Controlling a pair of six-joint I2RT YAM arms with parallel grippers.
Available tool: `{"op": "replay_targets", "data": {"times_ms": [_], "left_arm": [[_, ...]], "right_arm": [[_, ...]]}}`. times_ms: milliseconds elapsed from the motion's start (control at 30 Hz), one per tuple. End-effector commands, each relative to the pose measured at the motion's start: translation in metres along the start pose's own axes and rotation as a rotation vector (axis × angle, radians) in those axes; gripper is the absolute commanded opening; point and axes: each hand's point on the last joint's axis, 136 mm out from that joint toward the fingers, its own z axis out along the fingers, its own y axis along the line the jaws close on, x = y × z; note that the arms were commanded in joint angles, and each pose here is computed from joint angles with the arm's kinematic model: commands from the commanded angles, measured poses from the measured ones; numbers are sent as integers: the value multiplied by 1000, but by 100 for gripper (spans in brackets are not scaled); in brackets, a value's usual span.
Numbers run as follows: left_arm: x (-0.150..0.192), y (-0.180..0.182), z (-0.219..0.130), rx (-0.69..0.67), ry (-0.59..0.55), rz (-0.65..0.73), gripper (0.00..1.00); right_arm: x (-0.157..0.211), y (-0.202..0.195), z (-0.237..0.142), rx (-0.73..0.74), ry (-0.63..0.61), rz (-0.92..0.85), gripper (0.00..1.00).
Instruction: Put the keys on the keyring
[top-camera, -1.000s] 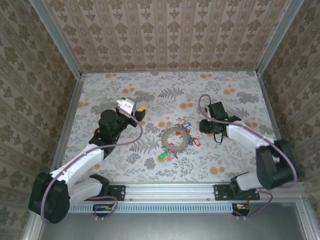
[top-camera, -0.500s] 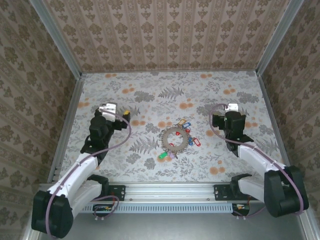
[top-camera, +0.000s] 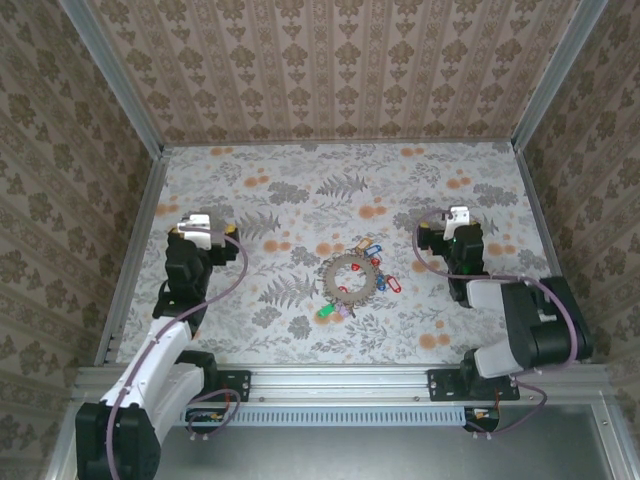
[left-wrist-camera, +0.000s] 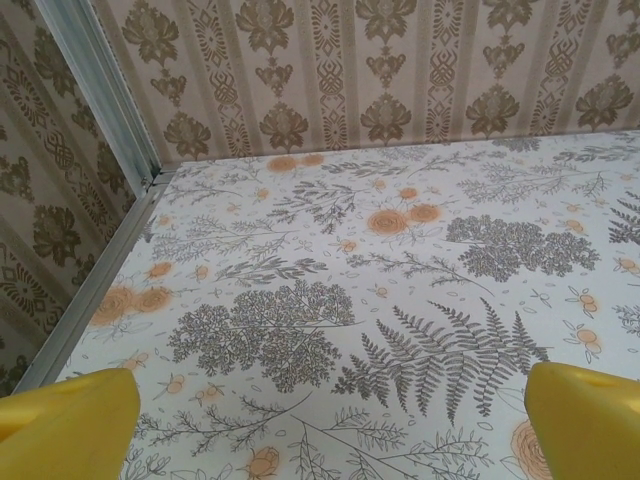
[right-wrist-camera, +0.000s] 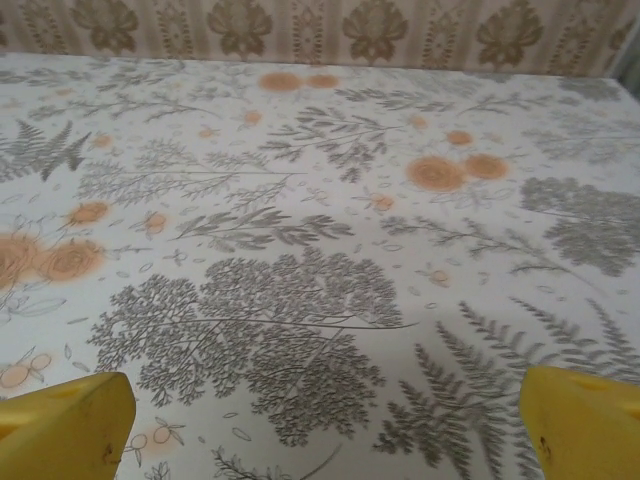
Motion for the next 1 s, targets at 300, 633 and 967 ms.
{"op": "replay_targets", "data": {"times_ms": [300, 633, 967], "left_arm": [[26, 1, 36, -7, 80, 120, 100], [61, -9, 83, 84, 54, 136, 100], [75, 2, 95, 170, 73, 18, 100]], "right_arm": [[-12, -14, 13, 45, -15, 66, 100], [-12, -13, 13, 43, -16, 65, 99], [-12, -13, 13, 44, -15, 66, 100]]}}
